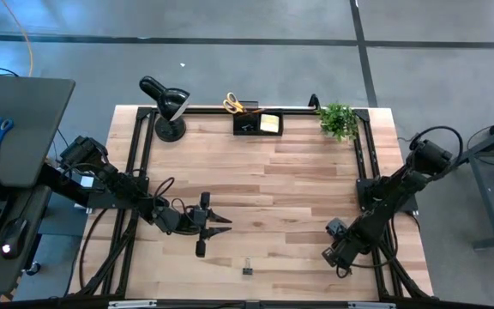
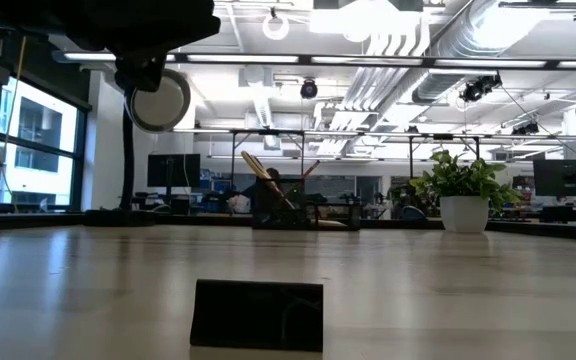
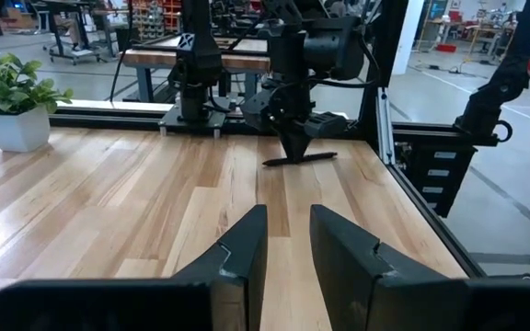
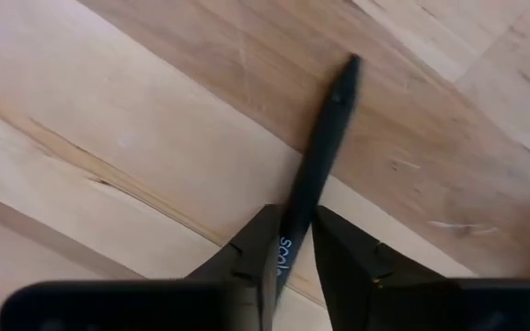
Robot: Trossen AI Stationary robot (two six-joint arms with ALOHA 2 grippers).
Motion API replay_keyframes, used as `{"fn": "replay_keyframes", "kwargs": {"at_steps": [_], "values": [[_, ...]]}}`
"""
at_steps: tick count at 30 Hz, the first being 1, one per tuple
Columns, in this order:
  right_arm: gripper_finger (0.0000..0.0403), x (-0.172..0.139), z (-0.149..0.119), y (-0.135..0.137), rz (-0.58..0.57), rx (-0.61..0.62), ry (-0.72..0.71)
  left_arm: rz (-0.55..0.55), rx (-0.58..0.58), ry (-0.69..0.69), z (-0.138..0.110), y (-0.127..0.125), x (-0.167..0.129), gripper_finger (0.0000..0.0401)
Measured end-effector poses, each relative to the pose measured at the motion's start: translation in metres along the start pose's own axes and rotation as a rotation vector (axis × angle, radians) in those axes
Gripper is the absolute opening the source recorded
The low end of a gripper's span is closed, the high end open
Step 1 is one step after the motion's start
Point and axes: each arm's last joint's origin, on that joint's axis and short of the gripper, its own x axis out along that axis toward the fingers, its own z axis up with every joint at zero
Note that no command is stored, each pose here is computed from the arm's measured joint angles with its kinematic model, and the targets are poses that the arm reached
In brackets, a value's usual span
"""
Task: Pick and place office supplies into organizer
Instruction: Put the black pen into the black desk organizer
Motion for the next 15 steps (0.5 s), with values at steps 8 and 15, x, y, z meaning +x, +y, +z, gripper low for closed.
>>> {"fn": "replay_keyframes", "kwargs": {"at_steps": [8,15], "values": [[0.0030,-0.001,0.008,0.002,0.006,-0.051,-0.007,0.000,0.000,0.000,0.000,0.000,0.000,0.0074],[0.0037,-0.002,0.020,0.005,0.025,-0.081,-0.053,0.000,0.003,0.000,0.000,0.000,0.000,0.0074]]}}
